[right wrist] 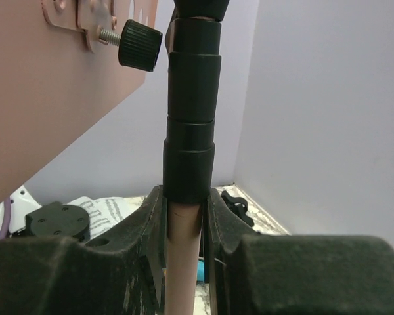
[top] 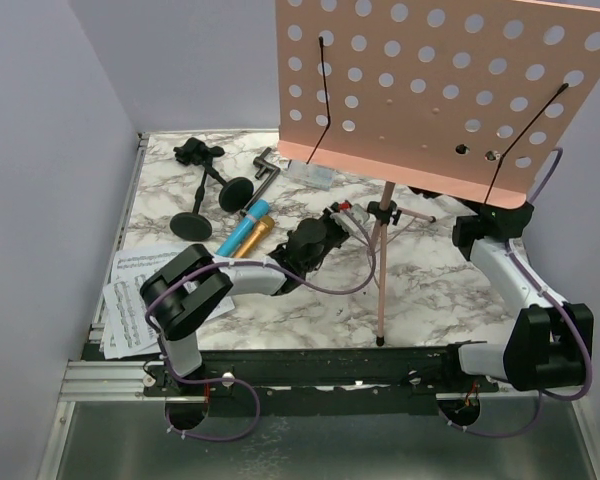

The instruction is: Set up the instrument practice props

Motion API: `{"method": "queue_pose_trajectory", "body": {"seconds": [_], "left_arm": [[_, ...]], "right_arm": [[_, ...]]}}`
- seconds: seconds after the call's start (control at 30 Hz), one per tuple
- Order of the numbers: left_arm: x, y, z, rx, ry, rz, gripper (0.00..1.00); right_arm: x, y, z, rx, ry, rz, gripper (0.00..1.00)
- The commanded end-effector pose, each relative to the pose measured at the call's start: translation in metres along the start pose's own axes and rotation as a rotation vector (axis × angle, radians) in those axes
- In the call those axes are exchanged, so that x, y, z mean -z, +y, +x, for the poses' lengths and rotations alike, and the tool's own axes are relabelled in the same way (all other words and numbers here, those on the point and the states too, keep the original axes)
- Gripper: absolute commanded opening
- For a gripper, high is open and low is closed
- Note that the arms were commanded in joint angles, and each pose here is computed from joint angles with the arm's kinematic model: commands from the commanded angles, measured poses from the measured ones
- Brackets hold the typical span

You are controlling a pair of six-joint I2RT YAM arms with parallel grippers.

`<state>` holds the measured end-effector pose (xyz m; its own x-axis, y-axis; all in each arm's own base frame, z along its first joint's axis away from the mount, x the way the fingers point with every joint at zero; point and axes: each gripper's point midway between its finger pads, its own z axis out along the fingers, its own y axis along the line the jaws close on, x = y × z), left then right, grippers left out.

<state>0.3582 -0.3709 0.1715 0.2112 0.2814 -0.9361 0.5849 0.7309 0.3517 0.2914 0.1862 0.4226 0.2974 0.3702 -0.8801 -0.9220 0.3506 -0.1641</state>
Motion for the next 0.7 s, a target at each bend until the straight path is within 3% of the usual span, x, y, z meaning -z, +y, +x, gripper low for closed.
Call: {"method": "queue_pose_trajectory", "body": {"seconds": [0.0, 0.07, 0.13, 0.17, 0.4, 0.6, 0.67], "left_arm": [[0.027, 0.01, 0.089, 0.3, 0.423, -0.087, 0.49], [0.032, 0.006, 0.072, 0.376, 0.414, -0.051, 0.61], [0.038, -0.002, 0.048, 0.458, 0.39, 0.017, 0.85], [0.041, -0.005, 0.037, 0.505, 0.376, 0.044, 0.9], [0.064, -0.017, -0.039, 0.883, 0.327, 0.196, 0.91], [0.079, -0.01, -0.044, 1.241, 0.4, 0.183, 0.88], [0.08, -0.01, -0.053, 1.233, 0.36, 0.222, 0.85]], "right_arm": [[-0.009, 0.024, -0.033, 0.286, -0.055, -0.111, 0.0], [-0.009, 0.023, -0.031, 0.283, -0.044, -0.105, 0.0], [-0.008, 0.022, -0.029, 0.28, -0.045, -0.101, 0.0], [-0.008, 0.021, -0.029, 0.281, -0.046, -0.097, 0.0], [-0.008, 0.018, -0.031, 0.277, -0.058, -0.071, 0.0], [-0.008, 0.01, -0.033, 0.269, -0.085, -0.027, 0.0], [-0.008, 0.01, -0.035, 0.266, -0.098, -0.021, 0.0]]}}
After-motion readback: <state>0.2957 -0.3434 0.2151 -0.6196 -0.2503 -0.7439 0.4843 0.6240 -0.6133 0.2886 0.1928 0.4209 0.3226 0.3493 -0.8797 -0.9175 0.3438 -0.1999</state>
